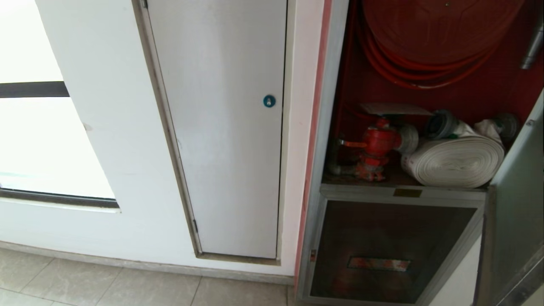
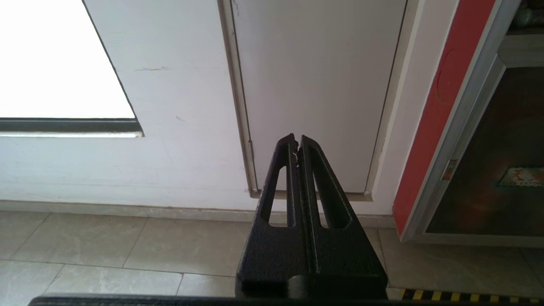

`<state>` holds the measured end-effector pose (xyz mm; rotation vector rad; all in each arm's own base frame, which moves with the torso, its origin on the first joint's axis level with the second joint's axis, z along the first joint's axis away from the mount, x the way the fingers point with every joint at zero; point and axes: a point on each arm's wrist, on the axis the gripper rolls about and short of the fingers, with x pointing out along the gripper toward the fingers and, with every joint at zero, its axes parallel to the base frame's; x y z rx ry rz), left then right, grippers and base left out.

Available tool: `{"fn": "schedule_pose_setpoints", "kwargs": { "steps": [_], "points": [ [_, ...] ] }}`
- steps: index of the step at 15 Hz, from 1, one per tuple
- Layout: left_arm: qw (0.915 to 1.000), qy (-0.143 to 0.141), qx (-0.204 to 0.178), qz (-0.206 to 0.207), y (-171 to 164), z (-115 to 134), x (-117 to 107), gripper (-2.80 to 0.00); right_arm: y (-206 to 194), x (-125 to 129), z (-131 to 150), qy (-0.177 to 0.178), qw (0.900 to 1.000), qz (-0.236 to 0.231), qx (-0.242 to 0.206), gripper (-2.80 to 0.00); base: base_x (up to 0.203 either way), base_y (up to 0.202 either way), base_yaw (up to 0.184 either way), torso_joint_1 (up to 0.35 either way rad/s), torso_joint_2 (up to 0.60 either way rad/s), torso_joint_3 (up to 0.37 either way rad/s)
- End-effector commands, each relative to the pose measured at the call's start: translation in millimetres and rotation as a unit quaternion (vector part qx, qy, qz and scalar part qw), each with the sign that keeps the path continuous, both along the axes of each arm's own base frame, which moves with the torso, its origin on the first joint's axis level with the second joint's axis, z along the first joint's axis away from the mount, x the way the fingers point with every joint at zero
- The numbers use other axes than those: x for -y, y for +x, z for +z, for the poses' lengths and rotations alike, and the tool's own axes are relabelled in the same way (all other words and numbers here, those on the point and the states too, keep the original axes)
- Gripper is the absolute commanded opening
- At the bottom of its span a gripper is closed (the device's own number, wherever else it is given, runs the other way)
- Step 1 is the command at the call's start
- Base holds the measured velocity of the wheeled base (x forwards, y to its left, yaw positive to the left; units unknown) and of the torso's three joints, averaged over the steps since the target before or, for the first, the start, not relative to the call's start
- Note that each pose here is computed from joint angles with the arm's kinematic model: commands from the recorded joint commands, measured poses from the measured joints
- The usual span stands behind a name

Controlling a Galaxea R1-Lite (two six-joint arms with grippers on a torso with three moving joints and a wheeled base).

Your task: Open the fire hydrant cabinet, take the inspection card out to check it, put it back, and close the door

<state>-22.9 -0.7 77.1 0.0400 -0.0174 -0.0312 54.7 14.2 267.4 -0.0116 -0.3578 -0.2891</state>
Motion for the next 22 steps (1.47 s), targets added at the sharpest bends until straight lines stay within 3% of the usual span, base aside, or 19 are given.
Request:
{"fn": "schedule_pose_setpoints", "kwargs": {
  "steps": [1,11,22],
  "points": [
    [1.0,0.0,-0.002,0.0,0.4,-1.7,0.0,-2.8,-5.4,4.3,1.3,0.004,1.0,-0.012,0.007,-2.8,0.0,0.0,0.0,0.0,0.0,0.0],
    [1.0,0.0,-0.002,0.0,0.4,-1.7,0.0,-2.8,-28.8,20.3,-5.8,-0.023,0.996,-0.07,-0.041,-2.8,0.0,0.0,0.0,0.0,0.0,0.0],
    [1.0,0.0,-0.002,0.0,0.4,-1.7,0.0,-2.8,-42.7,26.8,-2.8,-0.021,0.992,-0.122,-0.021,-2.8,0.0,0.0,0.0,0.0,0.0,0.0]
  ]
}}
